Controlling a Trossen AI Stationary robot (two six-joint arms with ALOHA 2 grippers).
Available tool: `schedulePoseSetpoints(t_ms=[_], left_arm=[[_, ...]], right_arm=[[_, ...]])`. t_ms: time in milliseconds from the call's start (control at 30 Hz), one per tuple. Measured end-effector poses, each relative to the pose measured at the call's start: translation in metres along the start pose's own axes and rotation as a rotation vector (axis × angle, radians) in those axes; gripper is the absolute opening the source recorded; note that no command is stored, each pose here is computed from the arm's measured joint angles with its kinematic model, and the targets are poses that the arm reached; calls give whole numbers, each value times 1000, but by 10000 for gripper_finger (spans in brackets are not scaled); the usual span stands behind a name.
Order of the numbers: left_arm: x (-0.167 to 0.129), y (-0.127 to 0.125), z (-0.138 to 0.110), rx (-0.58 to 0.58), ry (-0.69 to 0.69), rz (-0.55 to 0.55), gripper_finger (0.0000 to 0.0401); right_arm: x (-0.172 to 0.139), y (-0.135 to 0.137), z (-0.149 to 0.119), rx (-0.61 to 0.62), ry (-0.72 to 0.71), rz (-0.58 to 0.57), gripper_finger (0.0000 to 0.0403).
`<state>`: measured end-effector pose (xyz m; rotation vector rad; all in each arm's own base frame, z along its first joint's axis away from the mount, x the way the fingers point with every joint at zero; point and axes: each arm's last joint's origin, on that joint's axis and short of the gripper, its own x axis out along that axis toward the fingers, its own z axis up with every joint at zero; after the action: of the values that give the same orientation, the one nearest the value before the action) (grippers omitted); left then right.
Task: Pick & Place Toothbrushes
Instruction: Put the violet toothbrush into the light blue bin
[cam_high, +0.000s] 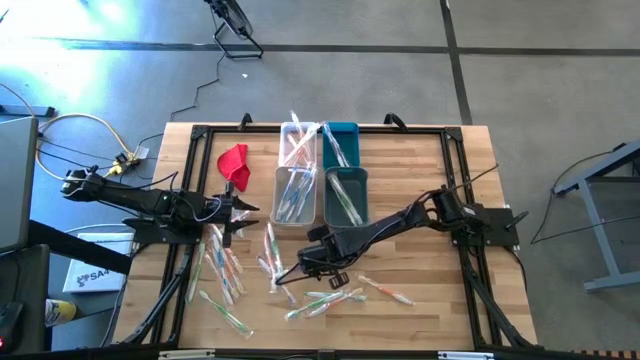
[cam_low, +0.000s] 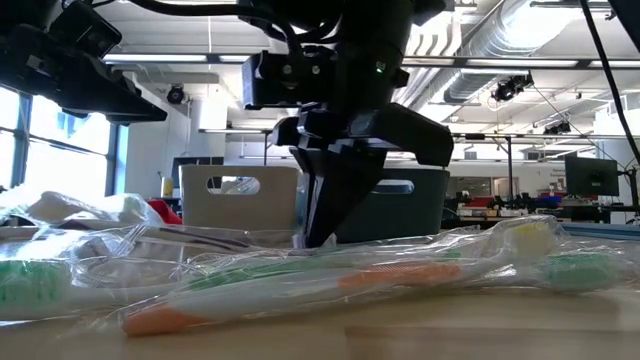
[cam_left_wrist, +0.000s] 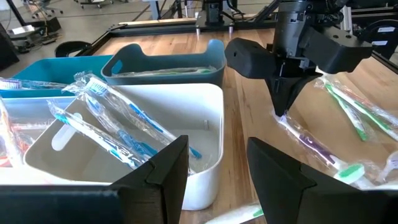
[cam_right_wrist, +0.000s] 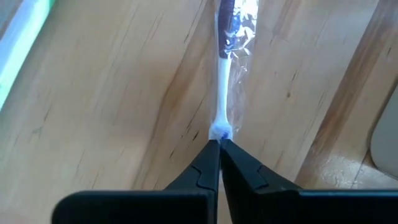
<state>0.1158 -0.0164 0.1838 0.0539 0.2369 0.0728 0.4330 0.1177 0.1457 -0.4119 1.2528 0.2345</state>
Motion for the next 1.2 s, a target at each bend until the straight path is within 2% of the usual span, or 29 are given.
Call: schedulePoseSetpoints(t_ms=[300, 700, 1200], left_arm=[[0, 0, 0, 0, 0, 0, 159], [0, 0, 0, 0, 0, -1, 159], [0, 0, 0, -1, 0, -1, 159]], right_arm=[[-10, 3, 0, -20, -9, 8, 3], [-78, -6, 6, -3, -191, 26, 3], [-156, -21, -9, 46, -299, -110, 3]])
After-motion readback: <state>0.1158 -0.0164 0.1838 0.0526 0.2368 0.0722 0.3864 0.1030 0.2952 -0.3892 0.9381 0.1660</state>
